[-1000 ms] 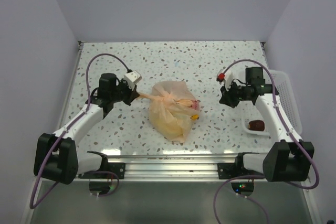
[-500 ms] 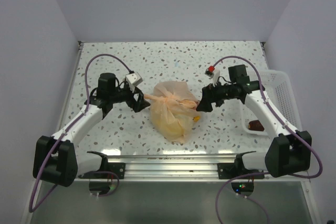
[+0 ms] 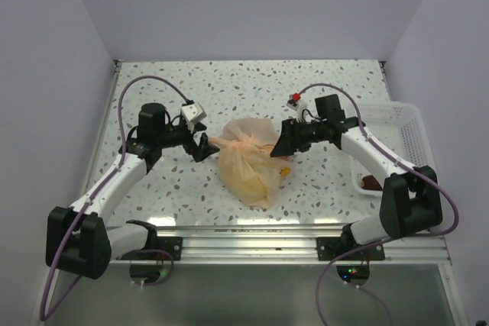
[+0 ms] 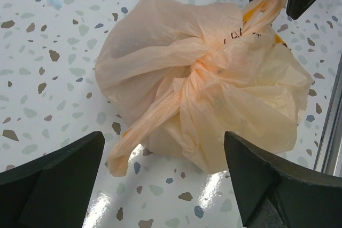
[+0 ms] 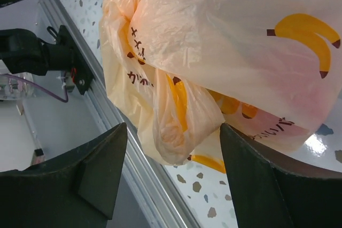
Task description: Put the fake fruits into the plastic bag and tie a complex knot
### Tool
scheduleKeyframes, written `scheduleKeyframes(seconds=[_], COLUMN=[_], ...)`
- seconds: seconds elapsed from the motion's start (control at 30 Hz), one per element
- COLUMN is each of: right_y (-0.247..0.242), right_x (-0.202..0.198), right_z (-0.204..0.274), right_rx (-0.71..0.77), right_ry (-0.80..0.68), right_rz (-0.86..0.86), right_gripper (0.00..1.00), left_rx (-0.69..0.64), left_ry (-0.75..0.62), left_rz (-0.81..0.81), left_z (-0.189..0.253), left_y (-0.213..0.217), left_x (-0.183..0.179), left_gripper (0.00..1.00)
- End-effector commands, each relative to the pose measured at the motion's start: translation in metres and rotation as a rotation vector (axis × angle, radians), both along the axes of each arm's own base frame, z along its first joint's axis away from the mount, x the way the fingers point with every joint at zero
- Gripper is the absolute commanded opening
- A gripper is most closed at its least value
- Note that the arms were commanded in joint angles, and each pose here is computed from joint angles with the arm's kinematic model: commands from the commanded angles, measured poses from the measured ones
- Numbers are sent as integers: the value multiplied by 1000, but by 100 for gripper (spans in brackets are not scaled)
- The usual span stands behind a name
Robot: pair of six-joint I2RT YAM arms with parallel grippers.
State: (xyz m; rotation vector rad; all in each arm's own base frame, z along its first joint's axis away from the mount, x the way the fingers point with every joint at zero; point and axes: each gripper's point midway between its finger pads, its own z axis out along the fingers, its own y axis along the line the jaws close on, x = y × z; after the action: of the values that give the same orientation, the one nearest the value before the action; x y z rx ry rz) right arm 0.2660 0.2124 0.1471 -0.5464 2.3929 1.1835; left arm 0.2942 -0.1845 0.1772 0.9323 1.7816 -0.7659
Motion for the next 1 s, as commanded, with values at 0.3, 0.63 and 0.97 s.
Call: scheduleKeyframes(seconds=[0.3,0.63,0.97], right_y=[19,19,4], right_x=[16,13,10], right_z=[-12,-10,-2], right_rx=[62,46,-49], right_ry=[83,79,-46], right_rz=[-70,-44,23], right_gripper=[56,0,0], left_rx=[163,253,311], left_ry=[-130,-178,-351], left_rz=[-170,-249,-375], left_z=[-15,-35,-38], left_y=[7,10,2], left_x=[-6,2,24], left_gripper=[100,100,90])
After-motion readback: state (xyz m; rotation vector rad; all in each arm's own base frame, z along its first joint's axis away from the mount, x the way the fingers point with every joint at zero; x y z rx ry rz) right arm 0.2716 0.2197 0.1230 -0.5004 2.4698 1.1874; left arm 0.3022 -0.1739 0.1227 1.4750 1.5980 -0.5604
